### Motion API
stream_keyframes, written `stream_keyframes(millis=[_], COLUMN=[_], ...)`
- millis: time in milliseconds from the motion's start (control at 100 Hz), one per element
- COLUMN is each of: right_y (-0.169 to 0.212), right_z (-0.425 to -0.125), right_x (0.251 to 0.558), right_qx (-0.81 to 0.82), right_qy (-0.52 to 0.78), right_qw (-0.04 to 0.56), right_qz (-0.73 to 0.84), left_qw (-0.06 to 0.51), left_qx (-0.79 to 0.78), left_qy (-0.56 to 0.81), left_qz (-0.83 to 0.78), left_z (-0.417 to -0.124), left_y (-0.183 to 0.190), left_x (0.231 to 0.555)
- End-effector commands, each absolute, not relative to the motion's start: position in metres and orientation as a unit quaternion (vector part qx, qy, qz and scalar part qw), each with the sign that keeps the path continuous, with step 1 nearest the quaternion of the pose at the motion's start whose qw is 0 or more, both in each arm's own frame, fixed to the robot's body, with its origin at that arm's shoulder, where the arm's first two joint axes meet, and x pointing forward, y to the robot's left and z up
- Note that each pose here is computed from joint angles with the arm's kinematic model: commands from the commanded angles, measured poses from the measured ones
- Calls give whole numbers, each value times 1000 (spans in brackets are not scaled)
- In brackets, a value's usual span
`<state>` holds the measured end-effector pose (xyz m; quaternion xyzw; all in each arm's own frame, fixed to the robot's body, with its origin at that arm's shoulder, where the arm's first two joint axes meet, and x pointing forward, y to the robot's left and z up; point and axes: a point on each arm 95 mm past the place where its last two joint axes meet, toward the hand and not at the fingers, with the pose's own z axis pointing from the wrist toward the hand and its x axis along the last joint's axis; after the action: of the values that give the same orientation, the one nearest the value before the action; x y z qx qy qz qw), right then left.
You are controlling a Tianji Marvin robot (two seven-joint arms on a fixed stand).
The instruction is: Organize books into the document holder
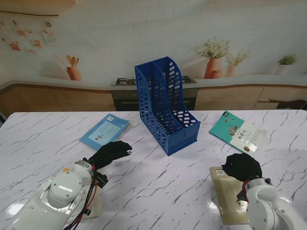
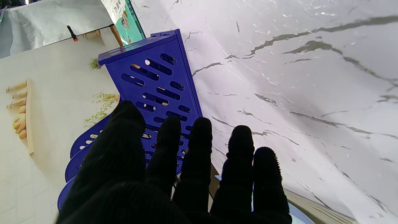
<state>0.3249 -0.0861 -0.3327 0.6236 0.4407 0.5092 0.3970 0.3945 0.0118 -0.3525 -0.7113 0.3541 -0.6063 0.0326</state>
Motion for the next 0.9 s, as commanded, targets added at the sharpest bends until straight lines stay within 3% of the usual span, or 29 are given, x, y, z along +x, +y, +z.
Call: stream_keyframes(millis=[0,240,400,890], right_y=[-93,-113,-113,-59], right_z=[-341,-370,-385,-396], right_x=[319,303,295,309], right_qx=[643,686,721,749], right_qy=[434,439,435,443], right_qw=[397,402,371,238], right_qz=[490,419,392,431], left_qw=[19,12,7,2], left_qx=[-703,-696,-691,-691], left_qy=[361,376,380,371], left_qz=[-613,-611,-615,-620], left_z=[-352,-352,-352,-355], left_y=[7,6,5,6], left_x=[395,402,406,402])
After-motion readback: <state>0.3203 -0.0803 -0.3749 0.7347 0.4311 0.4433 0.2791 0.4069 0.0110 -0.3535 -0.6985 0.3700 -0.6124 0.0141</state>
